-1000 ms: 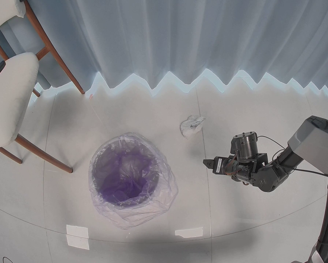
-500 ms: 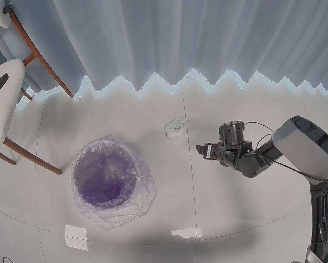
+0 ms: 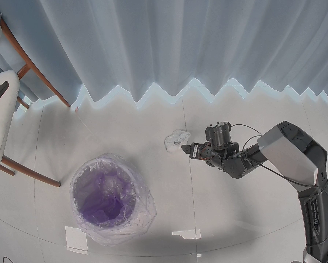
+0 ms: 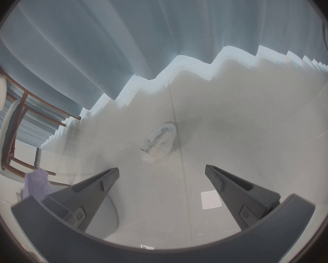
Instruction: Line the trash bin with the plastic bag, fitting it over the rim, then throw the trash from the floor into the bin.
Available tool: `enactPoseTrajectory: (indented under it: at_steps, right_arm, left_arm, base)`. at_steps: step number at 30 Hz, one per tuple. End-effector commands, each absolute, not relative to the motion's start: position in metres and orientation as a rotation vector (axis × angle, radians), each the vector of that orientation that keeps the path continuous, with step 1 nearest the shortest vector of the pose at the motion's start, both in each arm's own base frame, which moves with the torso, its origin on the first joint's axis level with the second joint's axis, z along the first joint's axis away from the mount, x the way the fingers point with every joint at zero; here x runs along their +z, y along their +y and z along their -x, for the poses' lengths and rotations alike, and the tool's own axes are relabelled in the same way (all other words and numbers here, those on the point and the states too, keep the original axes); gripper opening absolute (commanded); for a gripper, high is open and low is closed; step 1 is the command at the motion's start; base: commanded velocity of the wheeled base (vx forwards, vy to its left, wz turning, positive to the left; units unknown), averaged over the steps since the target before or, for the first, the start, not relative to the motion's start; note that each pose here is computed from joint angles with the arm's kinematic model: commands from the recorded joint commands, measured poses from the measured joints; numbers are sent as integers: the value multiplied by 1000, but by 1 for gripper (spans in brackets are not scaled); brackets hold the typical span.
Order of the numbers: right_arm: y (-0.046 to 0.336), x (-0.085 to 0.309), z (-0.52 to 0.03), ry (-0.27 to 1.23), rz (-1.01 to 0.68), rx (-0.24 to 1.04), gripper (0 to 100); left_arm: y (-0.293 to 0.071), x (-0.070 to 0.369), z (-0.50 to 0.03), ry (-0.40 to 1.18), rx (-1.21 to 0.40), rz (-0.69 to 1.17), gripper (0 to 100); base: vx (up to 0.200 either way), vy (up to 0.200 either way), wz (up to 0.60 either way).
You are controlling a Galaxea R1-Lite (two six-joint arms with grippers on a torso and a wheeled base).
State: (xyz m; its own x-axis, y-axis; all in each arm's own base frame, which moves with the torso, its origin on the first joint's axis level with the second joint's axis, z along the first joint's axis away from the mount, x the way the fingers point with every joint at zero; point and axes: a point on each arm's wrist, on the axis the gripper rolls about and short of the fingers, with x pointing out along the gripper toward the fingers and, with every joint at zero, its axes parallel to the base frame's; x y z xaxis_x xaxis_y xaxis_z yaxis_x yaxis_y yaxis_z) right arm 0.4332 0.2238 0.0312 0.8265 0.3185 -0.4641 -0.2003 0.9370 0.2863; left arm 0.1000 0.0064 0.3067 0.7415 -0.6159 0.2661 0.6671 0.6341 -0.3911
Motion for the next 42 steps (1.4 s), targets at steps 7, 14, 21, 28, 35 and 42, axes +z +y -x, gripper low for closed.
enactPoseTrajectory:
  at_steps: [7,14,21,28,35,42]
  right_arm:
    - [244,16,-462,638,-430,248,100]
    - [245,-44,-475,816,-381,168,100]
    - [237,-130,-452,1072,-303,51,0]
    - [245,24,-462,825,-535,26,0]
    - [219,246,-355,821,-580,374,0]
    - [179,164,-245,1137,-7,387,0]
  left_arm:
    - [3,315,-99,-117,-785,498,100]
    - [1,314,-97,-115,-797,498,100]
    - [1,312,-100,-103,-796,505,100]
    - [1,312,-98,-107,-799,500,100]
    - [-1,311,-98,-98,-811,506,100]
    - [-1,304,-90,-100,-790,501,100]
  base:
    - [0,0,0]
    - [0,0,0]
    - [0,0,0]
    - [0,0,0]
    - [0,0,0]
    - [0,0,0]
